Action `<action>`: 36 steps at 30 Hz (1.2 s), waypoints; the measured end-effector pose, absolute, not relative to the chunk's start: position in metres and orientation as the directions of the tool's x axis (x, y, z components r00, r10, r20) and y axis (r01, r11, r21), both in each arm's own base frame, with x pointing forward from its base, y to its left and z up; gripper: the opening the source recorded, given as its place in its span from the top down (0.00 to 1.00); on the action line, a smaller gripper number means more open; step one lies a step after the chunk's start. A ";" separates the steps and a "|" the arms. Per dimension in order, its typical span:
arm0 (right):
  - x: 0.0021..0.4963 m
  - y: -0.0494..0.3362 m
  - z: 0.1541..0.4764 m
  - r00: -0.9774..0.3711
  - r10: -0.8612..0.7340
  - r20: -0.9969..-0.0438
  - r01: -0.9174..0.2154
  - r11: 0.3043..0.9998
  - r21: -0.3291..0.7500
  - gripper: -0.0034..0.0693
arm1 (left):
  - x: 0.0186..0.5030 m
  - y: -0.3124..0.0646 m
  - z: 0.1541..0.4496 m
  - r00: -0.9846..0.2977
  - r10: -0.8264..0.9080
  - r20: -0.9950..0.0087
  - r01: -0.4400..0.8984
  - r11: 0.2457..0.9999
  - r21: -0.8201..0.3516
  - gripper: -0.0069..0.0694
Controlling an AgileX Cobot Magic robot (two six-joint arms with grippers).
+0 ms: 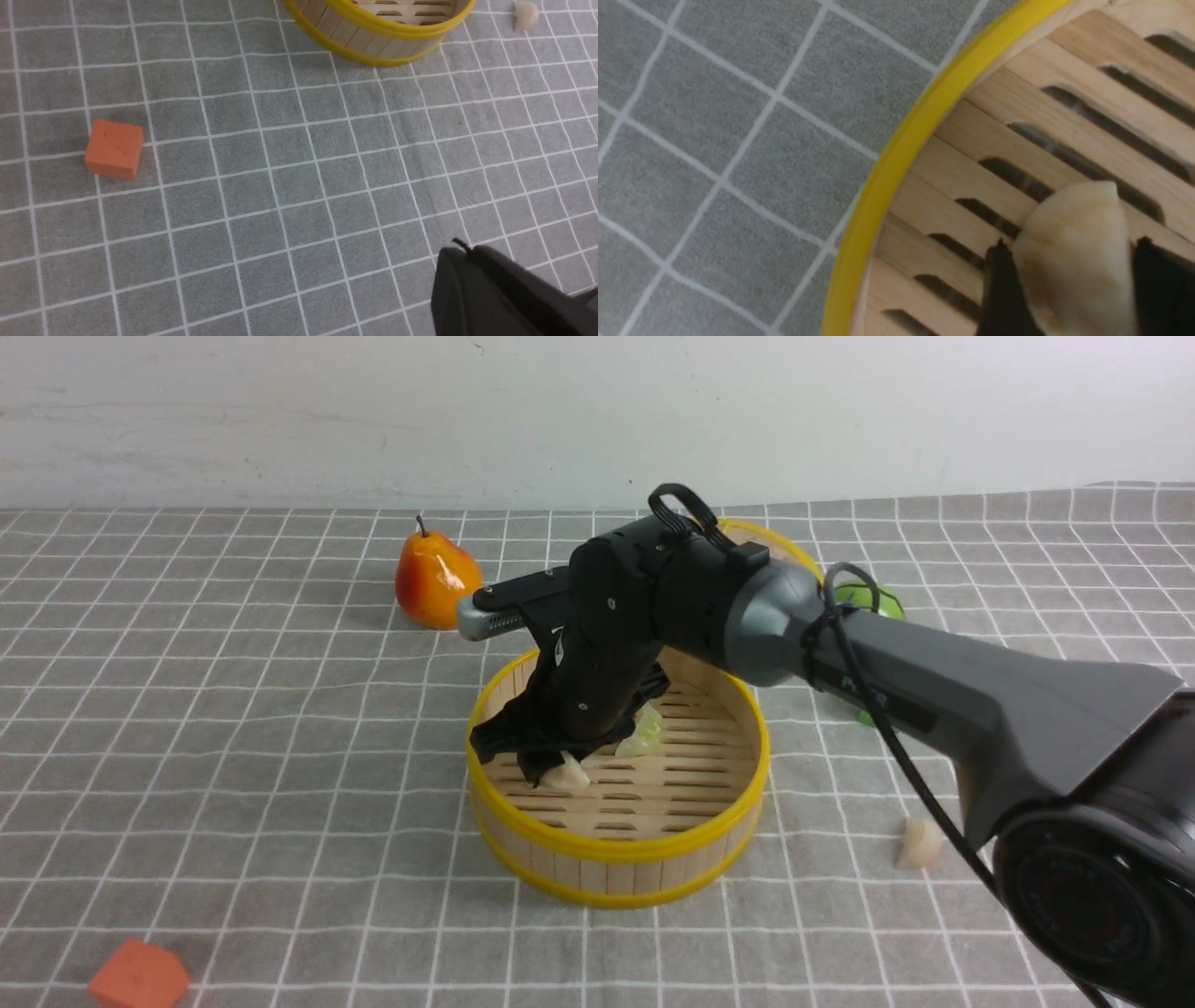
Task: Put the dumplings into the steamer on the table with the grey tablecloth.
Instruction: 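Place the dumpling in the bamboo steamer basket with the right gripper, then reach for and grasp a dumpling lying on the table beside the steamer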
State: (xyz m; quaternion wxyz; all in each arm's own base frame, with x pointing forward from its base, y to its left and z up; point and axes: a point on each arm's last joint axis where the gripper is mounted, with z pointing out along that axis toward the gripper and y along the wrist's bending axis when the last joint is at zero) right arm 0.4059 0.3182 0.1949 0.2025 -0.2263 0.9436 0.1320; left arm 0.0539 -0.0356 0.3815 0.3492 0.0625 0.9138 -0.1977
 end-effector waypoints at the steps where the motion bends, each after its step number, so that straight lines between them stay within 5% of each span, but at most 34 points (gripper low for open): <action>1: 0.404 0.317 0.198 -0.819 -0.381 -0.429 -0.481 0.863 0.153 0.37 | 0.054 -0.036 0.381 -0.749 -0.024 -0.662 0.252 0.914 -0.317 0.93; 6: 0.384 0.297 0.255 -0.790 -0.468 -0.396 -0.536 0.840 0.077 0.23 | 0.054 -0.036 0.381 -0.749 -0.021 -0.663 0.254 0.914 -0.315 0.93; 13: 0.337 0.246 0.339 -0.731 -0.532 -0.428 -0.573 0.819 -0.039 0.22 | 0.055 -0.034 0.381 -0.741 -0.018 -0.671 0.249 0.921 -0.299 0.93; 18: 0.321 0.203 0.314 -0.819 -0.440 -0.369 -0.468 0.884 -0.014 0.27 | 0.056 -0.033 0.382 -0.733 -0.015 -0.680 0.243 0.928 -0.283 0.93; 22: 0.322 0.152 0.275 -0.913 -0.239 -0.332 -0.260 0.965 0.021 0.28 | 0.056 -0.033 0.382 -0.731 -0.010 -0.682 0.247 0.928 -0.278 0.93; 29: 0.340 0.092 0.224 -0.952 0.059 -0.300 0.044 0.997 0.058 0.28 | 0.056 -0.033 0.382 -0.721 0.004 -0.693 0.263 0.927 -0.268 0.92; 36: 0.360 0.078 0.184 -0.954 0.125 -0.273 0.113 0.992 0.061 0.28 | 0.057 -0.033 0.383 -0.717 0.004 -0.697 0.266 0.926 -0.268 0.92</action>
